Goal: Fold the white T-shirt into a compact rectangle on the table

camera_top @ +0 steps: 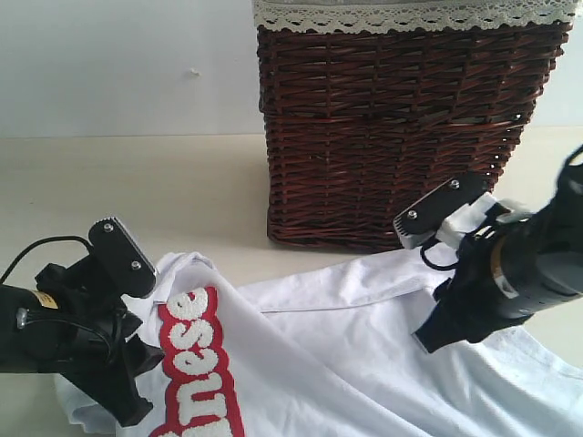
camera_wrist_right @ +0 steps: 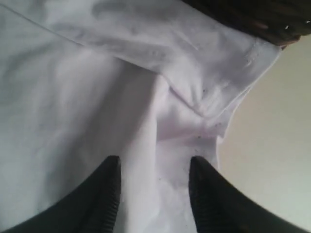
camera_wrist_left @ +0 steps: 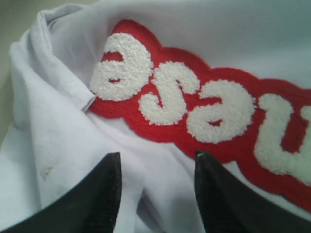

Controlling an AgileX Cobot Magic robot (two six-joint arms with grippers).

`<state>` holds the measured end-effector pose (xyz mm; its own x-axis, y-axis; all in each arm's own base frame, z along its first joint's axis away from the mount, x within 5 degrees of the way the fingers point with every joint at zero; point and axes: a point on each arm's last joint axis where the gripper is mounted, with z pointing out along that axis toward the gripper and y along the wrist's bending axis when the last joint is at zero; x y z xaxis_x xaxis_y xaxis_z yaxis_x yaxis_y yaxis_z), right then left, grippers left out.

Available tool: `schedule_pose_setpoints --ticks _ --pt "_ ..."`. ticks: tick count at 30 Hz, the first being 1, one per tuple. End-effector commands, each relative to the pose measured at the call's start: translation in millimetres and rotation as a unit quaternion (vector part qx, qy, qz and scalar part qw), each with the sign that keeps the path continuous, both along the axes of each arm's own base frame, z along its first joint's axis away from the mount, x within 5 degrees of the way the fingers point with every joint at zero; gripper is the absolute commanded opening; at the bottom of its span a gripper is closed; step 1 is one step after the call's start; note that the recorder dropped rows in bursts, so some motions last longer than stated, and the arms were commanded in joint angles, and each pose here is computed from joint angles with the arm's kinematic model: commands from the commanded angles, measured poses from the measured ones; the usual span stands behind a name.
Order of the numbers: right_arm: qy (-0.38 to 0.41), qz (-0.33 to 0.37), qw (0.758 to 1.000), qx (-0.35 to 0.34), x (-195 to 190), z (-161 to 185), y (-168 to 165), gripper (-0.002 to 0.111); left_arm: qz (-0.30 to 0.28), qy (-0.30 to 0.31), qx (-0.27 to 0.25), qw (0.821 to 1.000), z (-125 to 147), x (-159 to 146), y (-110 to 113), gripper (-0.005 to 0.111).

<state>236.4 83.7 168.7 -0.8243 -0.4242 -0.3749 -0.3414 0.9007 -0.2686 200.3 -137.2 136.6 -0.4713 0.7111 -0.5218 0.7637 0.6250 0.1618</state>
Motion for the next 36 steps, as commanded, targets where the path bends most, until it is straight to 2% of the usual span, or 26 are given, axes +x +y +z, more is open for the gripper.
schedule_pose_setpoints --ticks 1,6,15,17,19,24,27,31,36 --pt "-0.014 0.02 0.999 -0.029 30.2 -14.3 10.2 0.053 0.012 -0.022 -0.003 1.0 0.8 5.3 -1.5 0.047" --pt "-0.001 0.062 0.996 -0.063 53.5 -28.9 19.7 0.053 0.021 -0.047 -0.005 0.999 2.7 9.6 -0.9 0.047" --pt "0.022 0.096 0.989 -0.114 76.2 -57.5 25.8 0.052 0.025 -0.037 0.013 0.999 -11.7 12.8 -0.9 0.047" --pt "0.02 0.096 0.986 -0.136 81.0 -61.9 24.5 0.049 0.026 -0.037 0.015 0.999 -13.8 13.3 -0.8 0.047" --pt "0.005 0.08 0.984 -0.159 86.4 -62.9 21.6 0.04 0.027 -0.038 0.017 0.999 -15.0 13.9 -0.7 0.047" --pt "-0.025 0.041 0.981 -0.19 92.1 -60.3 15.4 0.002 0.039 -0.054 0.023 0.997 -19.3 19.2 1.5 0.047" --pt "-0.031 0.013 0.978 -0.206 91.2 -54.5 10.5 0.0 0.066 -0.069 0.03 0.995 -24.5 27.1 8.5 0.047" --pt "-0.033 -0.02 0.975 -0.22 91.3 -49.6 1.2 0.0 0.095 -0.056 0.041 0.993 -36.4 38.4 16.6 0.047" --pt "-0.036 -0.108 0.97 -0.213 93.4 -44.2 -24.4 0.0 0.118 -0.054 0.048 0.99 -47.8 54.2 19.6 0.047"
